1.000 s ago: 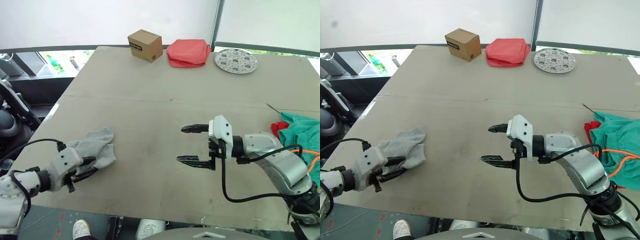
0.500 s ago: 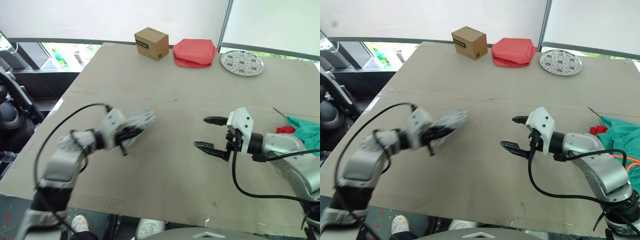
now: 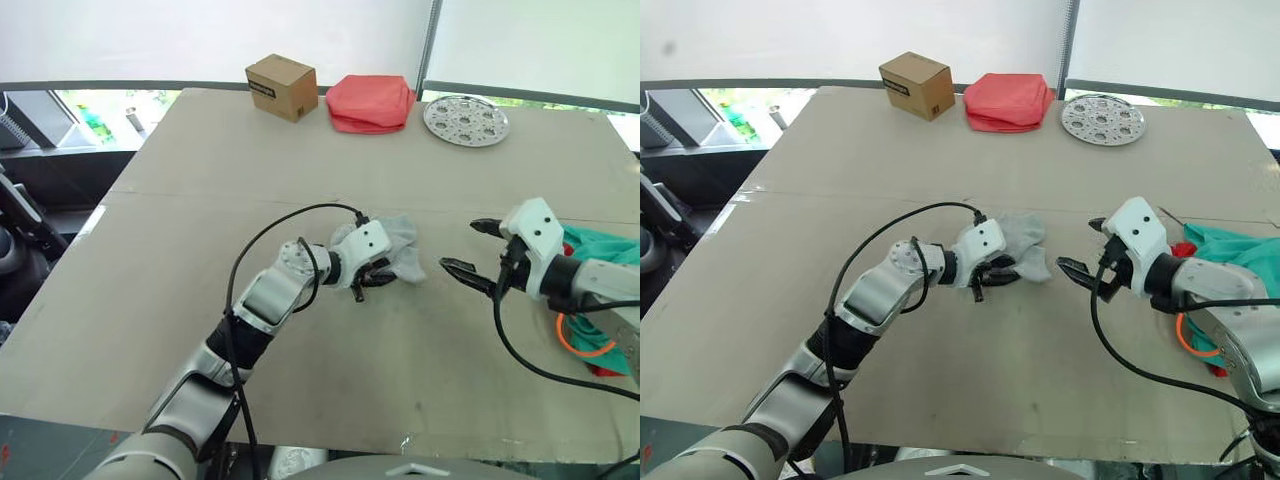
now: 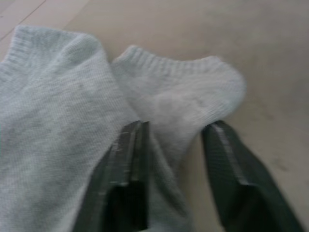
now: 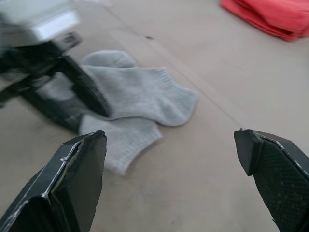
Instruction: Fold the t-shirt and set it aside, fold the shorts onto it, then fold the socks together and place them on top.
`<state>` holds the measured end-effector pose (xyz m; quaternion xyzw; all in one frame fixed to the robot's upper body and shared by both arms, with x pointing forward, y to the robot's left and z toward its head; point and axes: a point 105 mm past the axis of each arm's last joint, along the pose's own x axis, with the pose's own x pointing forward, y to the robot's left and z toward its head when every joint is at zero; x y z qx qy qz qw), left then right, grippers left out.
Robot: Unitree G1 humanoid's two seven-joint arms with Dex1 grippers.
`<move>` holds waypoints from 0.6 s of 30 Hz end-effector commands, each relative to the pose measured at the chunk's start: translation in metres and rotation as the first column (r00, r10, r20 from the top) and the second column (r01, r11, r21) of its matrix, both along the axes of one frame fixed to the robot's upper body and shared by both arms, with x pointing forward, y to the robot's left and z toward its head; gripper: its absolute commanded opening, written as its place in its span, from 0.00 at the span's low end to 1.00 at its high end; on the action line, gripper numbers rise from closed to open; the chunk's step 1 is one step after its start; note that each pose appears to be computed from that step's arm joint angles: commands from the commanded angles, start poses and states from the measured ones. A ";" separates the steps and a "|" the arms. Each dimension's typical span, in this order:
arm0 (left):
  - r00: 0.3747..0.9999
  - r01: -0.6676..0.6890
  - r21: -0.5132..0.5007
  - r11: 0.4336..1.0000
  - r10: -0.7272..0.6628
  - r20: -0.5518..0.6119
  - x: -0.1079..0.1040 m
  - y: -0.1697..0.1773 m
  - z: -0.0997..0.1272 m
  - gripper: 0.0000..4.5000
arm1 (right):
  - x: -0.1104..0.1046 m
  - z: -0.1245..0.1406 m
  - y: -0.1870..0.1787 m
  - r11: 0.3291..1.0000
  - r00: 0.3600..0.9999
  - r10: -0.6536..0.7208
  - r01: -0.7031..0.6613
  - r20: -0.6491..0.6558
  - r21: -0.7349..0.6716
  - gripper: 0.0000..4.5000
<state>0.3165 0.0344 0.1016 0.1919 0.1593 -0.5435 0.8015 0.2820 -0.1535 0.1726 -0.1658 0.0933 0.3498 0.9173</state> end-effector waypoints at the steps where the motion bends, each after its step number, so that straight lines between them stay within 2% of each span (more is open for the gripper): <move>1: 1.000 0.010 -0.168 0.986 -0.008 0.012 -0.012 0.028 0.045 0.75 | -0.002 0.008 0.017 0.997 1.000 0.015 -0.013 -0.024 0.075 1.00; 4: 1.000 0.015 -0.220 0.975 -0.017 -0.011 -0.023 0.043 0.058 0.75 | 0.002 0.005 0.025 0.994 0.997 0.010 -0.002 -0.071 0.112 1.00; 6: 0.996 -0.087 -0.230 0.969 0.081 -0.036 -0.017 0.060 0.057 0.75 | 0.016 0.001 0.032 0.994 0.994 -0.017 0.029 -0.104 0.109 1.00; 9: 0.982 -0.188 -0.173 0.967 0.184 -0.034 -0.016 0.077 0.042 0.75 | 0.053 -0.007 0.039 0.988 0.981 -0.118 0.131 -0.156 0.082 1.00; 11: 0.952 -0.304 -0.177 0.936 0.292 -0.092 -0.013 0.080 0.031 0.75 | 0.072 -0.015 0.042 0.985 0.970 -0.165 0.173 -0.178 0.027 1.00; 14: 0.903 -0.416 -0.177 0.892 0.383 -0.193 -0.015 0.080 0.018 0.75 | 0.094 -0.024 0.049 0.985 0.965 -0.172 0.163 -0.199 -0.057 1.00; 17: 0.851 -0.513 -0.163 0.843 0.477 -0.218 -0.009 0.081 0.008 0.75 | 0.112 -0.027 0.057 0.988 0.952 -0.157 0.154 -0.263 -0.032 1.00; 18: 0.849 -0.518 -0.172 0.838 0.477 -0.228 -0.009 0.077 0.007 0.75 | 0.117 -0.032 0.055 0.985 0.947 -0.169 0.156 -0.274 -0.071 1.00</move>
